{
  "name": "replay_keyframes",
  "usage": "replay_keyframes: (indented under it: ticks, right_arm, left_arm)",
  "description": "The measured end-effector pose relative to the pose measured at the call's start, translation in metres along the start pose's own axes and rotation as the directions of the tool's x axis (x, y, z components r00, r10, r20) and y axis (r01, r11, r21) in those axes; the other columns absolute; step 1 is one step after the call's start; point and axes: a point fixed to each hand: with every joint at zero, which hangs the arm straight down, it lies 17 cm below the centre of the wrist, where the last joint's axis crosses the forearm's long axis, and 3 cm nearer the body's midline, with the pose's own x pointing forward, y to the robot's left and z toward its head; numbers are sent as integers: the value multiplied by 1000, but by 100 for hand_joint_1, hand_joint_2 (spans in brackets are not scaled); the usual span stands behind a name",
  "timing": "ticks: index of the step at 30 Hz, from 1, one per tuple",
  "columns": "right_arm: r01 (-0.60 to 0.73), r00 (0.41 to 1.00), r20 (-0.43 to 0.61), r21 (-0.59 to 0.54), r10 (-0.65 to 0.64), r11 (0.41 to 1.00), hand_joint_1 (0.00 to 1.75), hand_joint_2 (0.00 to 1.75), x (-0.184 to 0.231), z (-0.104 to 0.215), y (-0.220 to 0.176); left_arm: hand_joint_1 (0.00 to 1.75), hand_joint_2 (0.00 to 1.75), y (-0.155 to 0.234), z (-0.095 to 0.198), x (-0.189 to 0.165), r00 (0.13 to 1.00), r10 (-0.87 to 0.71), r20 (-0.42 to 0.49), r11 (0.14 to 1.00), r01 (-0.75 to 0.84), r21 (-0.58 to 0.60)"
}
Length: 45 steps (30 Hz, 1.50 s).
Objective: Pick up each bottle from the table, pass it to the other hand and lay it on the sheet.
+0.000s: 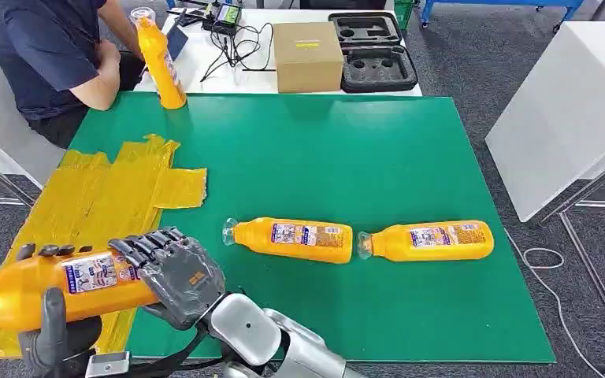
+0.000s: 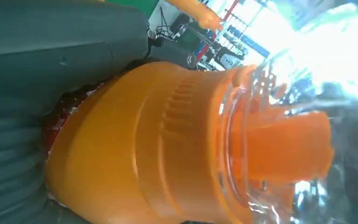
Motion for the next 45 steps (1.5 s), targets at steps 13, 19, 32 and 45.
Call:
replay_keyframes:
  ticks: [13,19,32,45]
  right_arm:
    - [-52,998,47,-14,52,999,0,0,11,-4,-7]
    - [-50,999,-3,-127,50,991,0,0,-5,11,-30]
    - [68,976,-166,-387,-142,919,0,0,-61,64,-102]
    - [67,964,-205,-427,-169,902,0,0,-73,79,-111]
  left_arm:
    - [175,175,5,8,21,997,-66,50,997,64,51]
    - [175,175,0,5,49,987,-98,129,995,94,38]
    - [175,175,15,2,64,956,-230,184,973,221,71]
    - [175,175,26,0,75,903,-365,226,929,339,147]
